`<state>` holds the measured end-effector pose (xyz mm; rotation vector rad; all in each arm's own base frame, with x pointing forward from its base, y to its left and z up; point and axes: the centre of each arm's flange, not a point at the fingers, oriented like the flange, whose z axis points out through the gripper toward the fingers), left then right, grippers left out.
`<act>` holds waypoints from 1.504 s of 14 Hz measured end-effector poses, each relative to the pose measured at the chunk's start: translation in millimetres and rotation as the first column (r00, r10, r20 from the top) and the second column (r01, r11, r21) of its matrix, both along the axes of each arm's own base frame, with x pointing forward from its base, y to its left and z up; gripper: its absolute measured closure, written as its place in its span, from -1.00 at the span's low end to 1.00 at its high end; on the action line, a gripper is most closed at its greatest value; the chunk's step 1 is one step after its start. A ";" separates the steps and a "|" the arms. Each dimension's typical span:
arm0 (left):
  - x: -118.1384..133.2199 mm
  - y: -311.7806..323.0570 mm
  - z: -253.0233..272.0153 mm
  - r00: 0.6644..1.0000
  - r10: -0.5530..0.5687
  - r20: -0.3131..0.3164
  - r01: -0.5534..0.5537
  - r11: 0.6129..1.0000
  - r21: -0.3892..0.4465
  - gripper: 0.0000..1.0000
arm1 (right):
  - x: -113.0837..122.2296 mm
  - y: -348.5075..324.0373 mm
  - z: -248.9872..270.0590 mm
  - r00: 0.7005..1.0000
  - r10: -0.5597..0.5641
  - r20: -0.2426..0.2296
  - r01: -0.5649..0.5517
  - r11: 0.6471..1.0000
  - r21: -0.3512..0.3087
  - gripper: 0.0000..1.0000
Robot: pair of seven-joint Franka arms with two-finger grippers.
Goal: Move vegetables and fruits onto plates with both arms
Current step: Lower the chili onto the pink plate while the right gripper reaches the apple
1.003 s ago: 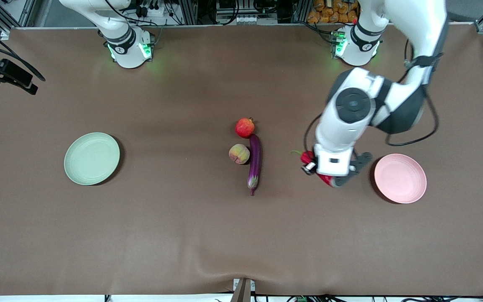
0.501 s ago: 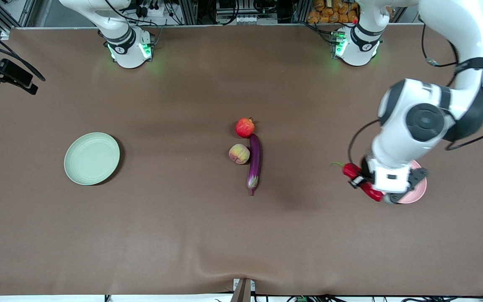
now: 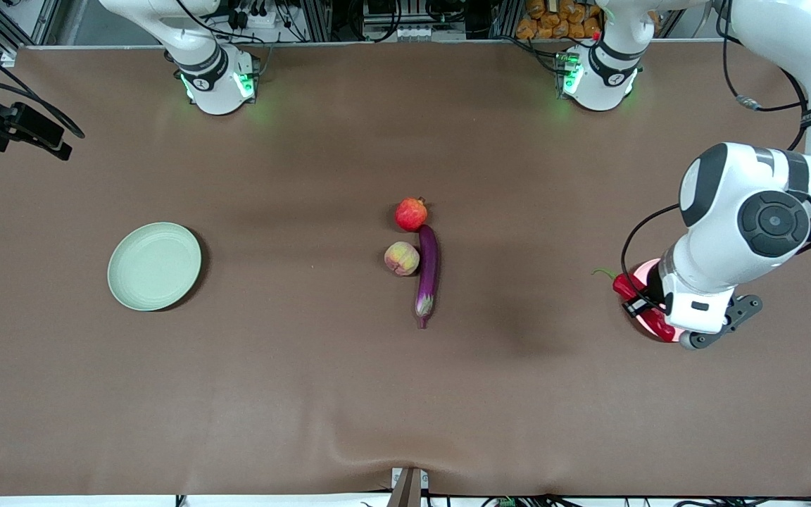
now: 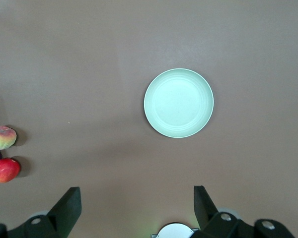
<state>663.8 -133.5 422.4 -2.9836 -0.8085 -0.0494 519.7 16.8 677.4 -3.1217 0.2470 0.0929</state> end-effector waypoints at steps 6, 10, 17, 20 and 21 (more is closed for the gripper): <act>-1.2 1.7 -1.5 1.000 -0.018 -0.015 0.018 1.000 0.004 0.31 | -0.8 -1.9 -0.7 1.000 -0.003 -0.008 0.003 1.000 0.000 -1.00; -1.6 1.6 -2.1 1.000 -0.020 -0.017 0.020 1.000 0.005 0.31 | -0.7 -3.7 -0.6 1.000 -0.007 -0.007 0.007 1.000 0.000 -1.00; 6.2 52.4 -26.9 0.989 -0.131 -0.069 0.131 0.991 0.005 0.31 | 5.1 7.3 -12.1 0.999 0.021 -0.032 -0.021 1.000 0.001 -1.00; 16.1 113.6 -57.2 0.971 -0.215 -0.104 0.214 0.977 -0.020 0.31 | 19.4 48.5 -51.8 0.988 0.098 -0.121 -0.098 0.995 0.004 -1.00; 19.2 134.6 -63.5 0.965 -0.244 -0.098 0.243 0.970 -0.027 0.31 | 23.4 68.9 -64.7 0.981 0.132 -0.145 -0.133 0.991 0.005 -1.00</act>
